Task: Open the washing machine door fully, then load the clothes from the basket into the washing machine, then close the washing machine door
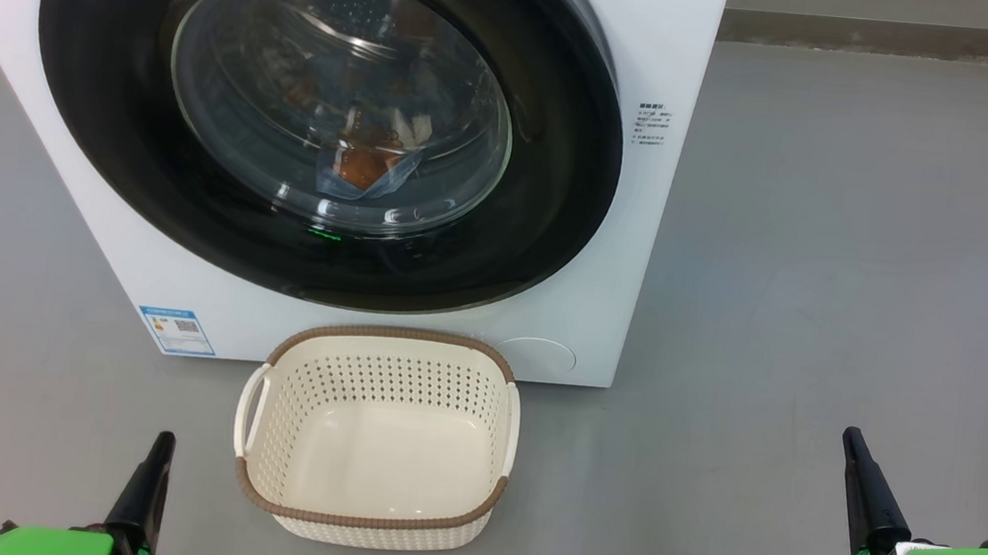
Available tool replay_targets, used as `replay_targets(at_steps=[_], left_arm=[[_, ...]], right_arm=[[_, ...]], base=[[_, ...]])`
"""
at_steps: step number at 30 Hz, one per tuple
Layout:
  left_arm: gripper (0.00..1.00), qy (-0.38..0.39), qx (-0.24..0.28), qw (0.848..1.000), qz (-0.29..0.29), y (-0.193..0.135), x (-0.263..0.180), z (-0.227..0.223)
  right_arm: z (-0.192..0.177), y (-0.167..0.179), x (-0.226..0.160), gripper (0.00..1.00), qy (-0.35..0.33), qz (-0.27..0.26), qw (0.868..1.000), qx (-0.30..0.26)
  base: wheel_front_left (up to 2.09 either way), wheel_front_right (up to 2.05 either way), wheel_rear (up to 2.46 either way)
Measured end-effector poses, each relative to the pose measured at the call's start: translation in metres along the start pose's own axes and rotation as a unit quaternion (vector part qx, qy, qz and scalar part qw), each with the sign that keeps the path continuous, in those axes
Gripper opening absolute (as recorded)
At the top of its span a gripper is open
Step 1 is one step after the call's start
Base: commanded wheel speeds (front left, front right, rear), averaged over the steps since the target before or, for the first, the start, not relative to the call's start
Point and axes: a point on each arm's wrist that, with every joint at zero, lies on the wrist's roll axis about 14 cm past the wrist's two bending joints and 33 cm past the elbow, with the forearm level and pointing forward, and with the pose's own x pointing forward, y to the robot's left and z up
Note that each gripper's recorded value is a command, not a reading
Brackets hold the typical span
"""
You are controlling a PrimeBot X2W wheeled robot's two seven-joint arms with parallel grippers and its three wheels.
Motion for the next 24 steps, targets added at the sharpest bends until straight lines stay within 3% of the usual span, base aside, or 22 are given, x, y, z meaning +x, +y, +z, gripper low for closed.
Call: replay_targets(at_steps=[24], left_arm=[[0.00, 0.000, 0.000, 1.000, 0.000, 0.0000, 0.0000, 0.0000]], right_arm=[[0.0000, 0.0000, 0.0000, 0.00, 0.000, 0.000, 1.000, 0.000]], base=[[0.00, 0.00, 0.00]])
